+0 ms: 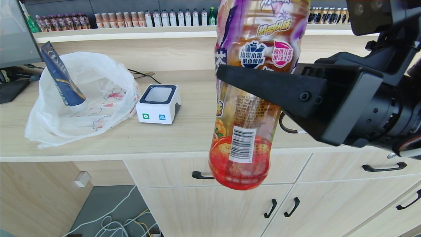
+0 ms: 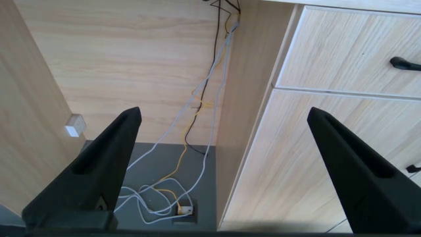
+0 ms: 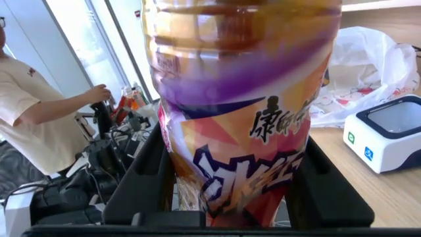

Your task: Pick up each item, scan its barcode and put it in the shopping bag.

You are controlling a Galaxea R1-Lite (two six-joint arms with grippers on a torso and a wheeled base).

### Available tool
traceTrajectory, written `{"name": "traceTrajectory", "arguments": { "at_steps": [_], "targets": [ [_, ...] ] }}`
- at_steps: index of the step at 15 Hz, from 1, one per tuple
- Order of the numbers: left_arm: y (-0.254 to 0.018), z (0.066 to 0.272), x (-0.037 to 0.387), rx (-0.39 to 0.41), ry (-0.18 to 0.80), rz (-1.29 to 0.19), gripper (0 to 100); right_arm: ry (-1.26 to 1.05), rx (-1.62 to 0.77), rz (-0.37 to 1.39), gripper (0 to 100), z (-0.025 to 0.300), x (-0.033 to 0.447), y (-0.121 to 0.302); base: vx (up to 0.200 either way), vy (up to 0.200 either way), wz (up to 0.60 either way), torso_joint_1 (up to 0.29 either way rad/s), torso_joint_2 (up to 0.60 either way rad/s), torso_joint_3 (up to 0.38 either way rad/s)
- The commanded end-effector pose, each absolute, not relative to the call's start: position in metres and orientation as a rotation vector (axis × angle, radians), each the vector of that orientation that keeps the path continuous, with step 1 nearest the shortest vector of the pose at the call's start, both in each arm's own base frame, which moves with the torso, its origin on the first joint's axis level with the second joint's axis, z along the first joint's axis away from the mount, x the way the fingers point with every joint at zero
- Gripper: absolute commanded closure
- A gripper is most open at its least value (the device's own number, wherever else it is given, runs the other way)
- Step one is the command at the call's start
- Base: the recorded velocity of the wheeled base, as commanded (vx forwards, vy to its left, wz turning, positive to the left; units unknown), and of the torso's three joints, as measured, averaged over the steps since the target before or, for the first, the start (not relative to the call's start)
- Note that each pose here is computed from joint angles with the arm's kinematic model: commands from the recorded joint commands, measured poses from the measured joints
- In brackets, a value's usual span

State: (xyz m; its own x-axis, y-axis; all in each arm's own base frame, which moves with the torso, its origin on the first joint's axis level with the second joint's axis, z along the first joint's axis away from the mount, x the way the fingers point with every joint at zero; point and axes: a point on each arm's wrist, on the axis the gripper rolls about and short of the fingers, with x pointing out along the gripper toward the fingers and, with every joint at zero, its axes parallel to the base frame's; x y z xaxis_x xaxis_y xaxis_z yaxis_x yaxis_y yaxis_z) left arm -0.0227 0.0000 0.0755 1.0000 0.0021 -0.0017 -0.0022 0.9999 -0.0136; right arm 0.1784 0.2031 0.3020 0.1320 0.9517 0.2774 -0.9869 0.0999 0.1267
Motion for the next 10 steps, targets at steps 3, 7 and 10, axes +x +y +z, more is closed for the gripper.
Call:
{"name": "traceTrajectory", "arguments": {
  "at_steps": [3,7,10],
  "targets": [
    [0.0,0.076,-0.023,-0.014,0.002,0.003,0,-0.1,0.308,1.427,100,0.292,0.182,0.203,0.0,0.0,0.0,0.0,0.0,0.0],
    [0.0,0.076,-0.023,-0.014,0.002,0.003,0,-0.091,0.306,1.42,100,0.29,0.185,0.204,0.0,0.0,0.0,0.0,0.0,0.0],
    [0.0,0.076,-0.023,-0.014,0.002,0.003,0,-0.115,0.307,1.398,100,0.287,0.194,0.203,0.0,0.0,0.0,0.0,0.0,0.0]
  ]
}}
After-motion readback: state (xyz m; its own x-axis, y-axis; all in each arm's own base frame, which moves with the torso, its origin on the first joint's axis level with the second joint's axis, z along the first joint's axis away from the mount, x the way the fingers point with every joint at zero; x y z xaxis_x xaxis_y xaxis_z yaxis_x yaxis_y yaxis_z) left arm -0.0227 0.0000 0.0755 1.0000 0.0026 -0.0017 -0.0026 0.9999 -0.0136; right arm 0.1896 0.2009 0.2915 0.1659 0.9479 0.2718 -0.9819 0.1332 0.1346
